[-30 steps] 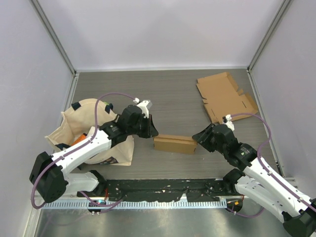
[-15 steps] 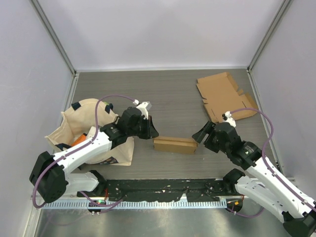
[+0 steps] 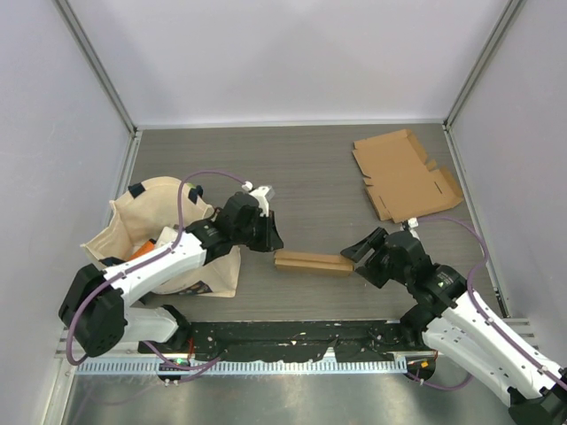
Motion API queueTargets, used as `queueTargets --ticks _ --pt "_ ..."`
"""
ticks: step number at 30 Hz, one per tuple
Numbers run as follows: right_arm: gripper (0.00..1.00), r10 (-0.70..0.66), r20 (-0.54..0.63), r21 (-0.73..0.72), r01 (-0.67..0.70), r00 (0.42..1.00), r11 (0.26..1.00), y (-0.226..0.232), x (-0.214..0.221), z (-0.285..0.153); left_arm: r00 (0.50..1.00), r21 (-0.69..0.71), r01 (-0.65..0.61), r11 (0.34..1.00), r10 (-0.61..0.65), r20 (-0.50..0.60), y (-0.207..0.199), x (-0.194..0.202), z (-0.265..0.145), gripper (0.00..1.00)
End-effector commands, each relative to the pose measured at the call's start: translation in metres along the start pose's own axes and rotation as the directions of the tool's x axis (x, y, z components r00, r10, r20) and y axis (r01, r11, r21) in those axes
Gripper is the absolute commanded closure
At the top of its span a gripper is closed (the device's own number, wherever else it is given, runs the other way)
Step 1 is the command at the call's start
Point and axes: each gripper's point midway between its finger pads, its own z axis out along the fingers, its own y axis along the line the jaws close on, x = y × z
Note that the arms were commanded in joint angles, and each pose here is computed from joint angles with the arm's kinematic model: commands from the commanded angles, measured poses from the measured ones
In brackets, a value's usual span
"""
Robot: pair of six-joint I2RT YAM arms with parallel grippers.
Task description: Fold the paper box
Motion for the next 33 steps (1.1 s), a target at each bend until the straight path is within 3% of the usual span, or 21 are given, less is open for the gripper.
queueTargets --ticks 1,6,8,9,10,11,13,15,16,19,22,25,28,30,32,33 --pt "0.26 0.152 0.012 -0.051 -0.151 0.988 0.987 0.012 -0.003 -0.005 1.000 0.002 -0.024 1.000 0.024 0.014 -0.006 -0.011 -0.001 0.88" --pt "0.23 0.231 -0.004 -0.126 -0.230 0.973 0.965 0.027 -0.005 -0.010 1.000 0.010 -0.028 1.000 0.028 0.010 -0.008 -0.012 0.002 0.85" --pt "0.23 0.194 0.028 -0.119 -0.189 0.981 0.975 0.030 -0.011 -0.008 0.999 0.012 -0.043 0.999 0.043 0.014 -0.010 -0.016 0.001 0.76" --pt "0.24 0.154 0.039 -0.117 -0.149 0.987 0.982 0.032 -0.013 -0.007 0.998 0.000 -0.064 0.998 0.064 0.014 -0.008 -0.017 0.001 0.73" --pt "0.24 0.017 0.066 -0.109 -0.010 0.998 0.994 0.036 -0.018 -0.011 0.997 -0.014 -0.080 0.997 0.080 0.015 -0.006 -0.019 -0.001 0.68" --pt "0.25 -0.072 0.068 -0.006 0.073 0.995 0.997 0.023 -0.019 0.001 0.995 -0.032 -0.096 0.995 0.096 0.011 -0.006 -0.022 -0.006 0.60" --pt "0.25 -0.283 -0.009 0.073 0.283 0.959 0.956 0.011 -0.014 0.010 0.989 -0.049 -0.145 0.988 0.147 0.023 -0.006 -0.028 -0.014 0.54" --pt "0.24 -0.332 -0.112 0.111 0.344 0.937 0.932 -0.002 0.001 0.015 0.983 -0.054 -0.182 0.982 0.182 -0.003 -0.008 -0.025 -0.019 0.34" --pt "0.24 -0.339 -0.122 0.102 0.352 0.933 0.931 -0.005 0.004 0.017 0.981 -0.046 -0.192 0.980 0.191 -0.017 -0.010 -0.023 -0.019 0.31" --pt "0.24 -0.355 -0.131 0.002 0.359 0.926 0.934 0.004 0.012 0.012 0.960 -0.013 -0.266 0.964 0.264 -0.094 -0.019 0.002 -0.013 0.32" --pt "0.27 -0.362 -0.252 0.000 0.374 0.897 0.927 -0.011 0.033 0.011 0.934 -0.036 -0.344 0.938 0.339 -0.116 -0.033 0.024 0.001 0.37" --pt "0.35 -0.410 -0.278 0.037 0.436 0.869 0.899 -0.030 0.040 0.006 0.967 -0.092 -0.251 0.964 0.245 -0.067 -0.033 0.014 0.025 0.53" --pt "0.41 -0.490 -0.266 0.047 0.519 0.830 0.854 -0.028 0.040 -0.010 0.974 -0.098 -0.212 0.972 0.202 -0.102 -0.037 0.015 0.055 0.57" --pt "0.50 -0.539 -0.301 -0.018 0.561 0.787 0.828 -0.016 0.058 -0.021 0.973 -0.089 -0.208 0.974 0.197 -0.123 -0.044 0.011 0.068 0.60" --pt "0.68 -0.562 -0.326 -0.075 0.572 0.760 0.817 -0.009 0.075 -0.027 0.967 -0.121 -0.204 0.972 0.181 -0.178 -0.035 0.022 0.083 0.63" --pt "0.72 -0.593 -0.348 -0.144 0.584 0.726 0.799 -0.005 0.096 -0.033 0.969 -0.121 -0.199 0.972 0.177 -0.174 -0.035 0.021 0.087 0.63"
